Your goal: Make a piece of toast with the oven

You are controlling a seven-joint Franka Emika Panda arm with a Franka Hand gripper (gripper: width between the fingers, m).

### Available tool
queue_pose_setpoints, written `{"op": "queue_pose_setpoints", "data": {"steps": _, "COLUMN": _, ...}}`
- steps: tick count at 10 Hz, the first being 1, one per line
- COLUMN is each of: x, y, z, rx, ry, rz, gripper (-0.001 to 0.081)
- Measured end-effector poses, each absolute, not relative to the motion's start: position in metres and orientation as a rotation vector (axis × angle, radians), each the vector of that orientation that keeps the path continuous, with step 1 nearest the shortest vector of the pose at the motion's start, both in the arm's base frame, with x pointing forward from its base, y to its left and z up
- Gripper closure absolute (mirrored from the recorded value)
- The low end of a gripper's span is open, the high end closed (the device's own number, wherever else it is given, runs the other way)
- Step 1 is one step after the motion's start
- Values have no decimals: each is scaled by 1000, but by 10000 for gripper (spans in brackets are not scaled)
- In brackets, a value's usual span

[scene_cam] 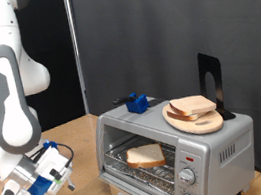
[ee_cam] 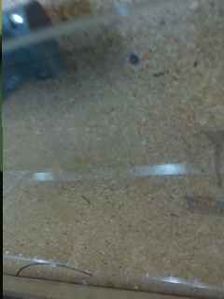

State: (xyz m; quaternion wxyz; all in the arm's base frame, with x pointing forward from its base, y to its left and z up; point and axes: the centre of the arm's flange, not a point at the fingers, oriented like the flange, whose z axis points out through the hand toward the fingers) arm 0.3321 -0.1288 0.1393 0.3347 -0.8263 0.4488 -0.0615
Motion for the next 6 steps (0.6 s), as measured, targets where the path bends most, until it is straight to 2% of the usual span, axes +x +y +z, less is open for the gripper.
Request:
{"op": "queue_pose_setpoints", "data": {"steps": 3, "x": 344, "y": -116, "z": 144, "rx": -2083, "ry": 1128, "rz": -149, "gripper": -2}}
{"op": "queue_pose_setpoints", "data": {"steps": 6, "x": 357, "y": -111, "z": 167, "rx": -1997, "ry": 1119, "rz": -140, "gripper": -2}}
